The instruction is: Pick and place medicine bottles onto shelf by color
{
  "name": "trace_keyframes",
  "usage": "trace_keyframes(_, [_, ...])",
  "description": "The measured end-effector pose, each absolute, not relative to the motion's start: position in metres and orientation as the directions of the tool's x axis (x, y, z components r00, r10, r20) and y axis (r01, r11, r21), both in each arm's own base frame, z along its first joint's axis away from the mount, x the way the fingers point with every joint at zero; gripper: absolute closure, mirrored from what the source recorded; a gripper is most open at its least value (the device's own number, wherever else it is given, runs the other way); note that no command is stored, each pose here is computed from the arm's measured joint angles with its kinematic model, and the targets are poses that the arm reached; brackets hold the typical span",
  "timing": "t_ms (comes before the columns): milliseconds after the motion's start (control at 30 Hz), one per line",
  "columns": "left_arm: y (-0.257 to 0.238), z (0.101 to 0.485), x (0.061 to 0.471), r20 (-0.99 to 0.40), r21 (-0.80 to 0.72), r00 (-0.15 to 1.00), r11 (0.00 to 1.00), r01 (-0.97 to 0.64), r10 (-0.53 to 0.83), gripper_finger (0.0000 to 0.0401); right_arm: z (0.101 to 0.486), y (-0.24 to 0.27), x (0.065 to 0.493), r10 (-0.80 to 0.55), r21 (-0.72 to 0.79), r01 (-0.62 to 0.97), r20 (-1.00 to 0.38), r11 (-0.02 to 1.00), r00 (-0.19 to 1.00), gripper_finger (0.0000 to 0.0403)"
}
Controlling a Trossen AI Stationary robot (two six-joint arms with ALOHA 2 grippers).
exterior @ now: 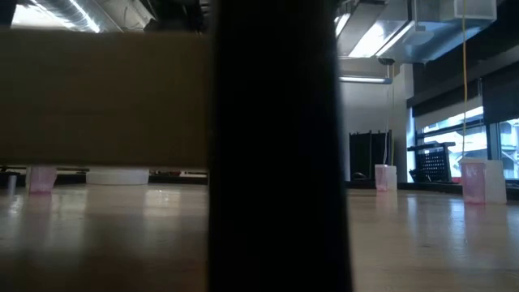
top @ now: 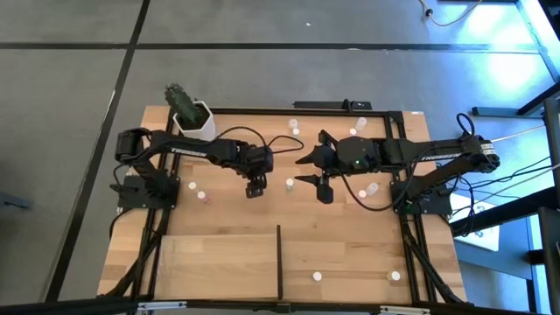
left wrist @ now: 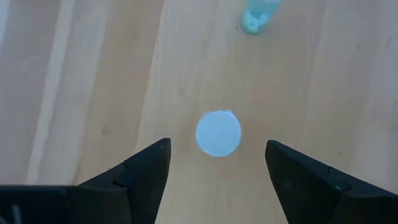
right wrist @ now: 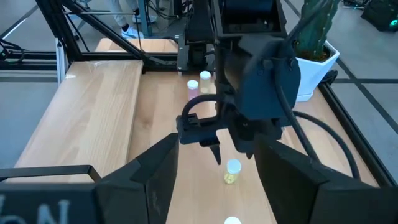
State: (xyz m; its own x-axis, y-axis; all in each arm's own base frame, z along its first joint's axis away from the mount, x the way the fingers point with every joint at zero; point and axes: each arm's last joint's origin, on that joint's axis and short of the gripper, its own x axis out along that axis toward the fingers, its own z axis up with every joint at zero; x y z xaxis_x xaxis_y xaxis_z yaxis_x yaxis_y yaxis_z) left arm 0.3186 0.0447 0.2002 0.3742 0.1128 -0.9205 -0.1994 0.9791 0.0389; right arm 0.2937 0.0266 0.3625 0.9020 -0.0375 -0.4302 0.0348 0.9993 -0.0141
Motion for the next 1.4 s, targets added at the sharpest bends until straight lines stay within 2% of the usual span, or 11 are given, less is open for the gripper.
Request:
trace_keyframes(700, [0.048,0.174,0.332,-0.930,0.080,0.351,0.992,-0.101,0.110,0.0152,0.363,0.027,0.294,-0.037,-0.014,0.034,-0.424,0.999,0.905,0.0192])
trace_keyframes(833, [0.048,0.174,0.332,-0.930,0.079,0.350,0.992,-0.101,0.110,0.0183,0.363,0.027,0.294,-0.037,-0.014,0.034,-0.423,0.999,0.905,0.0192])
trace_keyframes(1200, [0.048,0.174,0.332,-0.931,0.076,0.348,0.991,-0.109,0.109,0.0308,0.363,0.027,0.294,-0.037,-0.015,0.034,-0.423,0.999,0.905,0.0192])
trace_keyframes(1400, [0.048,0.174,0.331,-0.934,0.063,0.341,0.988,-0.142,0.108,0.0314,0.363,0.027,0.294,-0.037,-0.015,0.034,-0.424,0.999,0.905,0.0192])
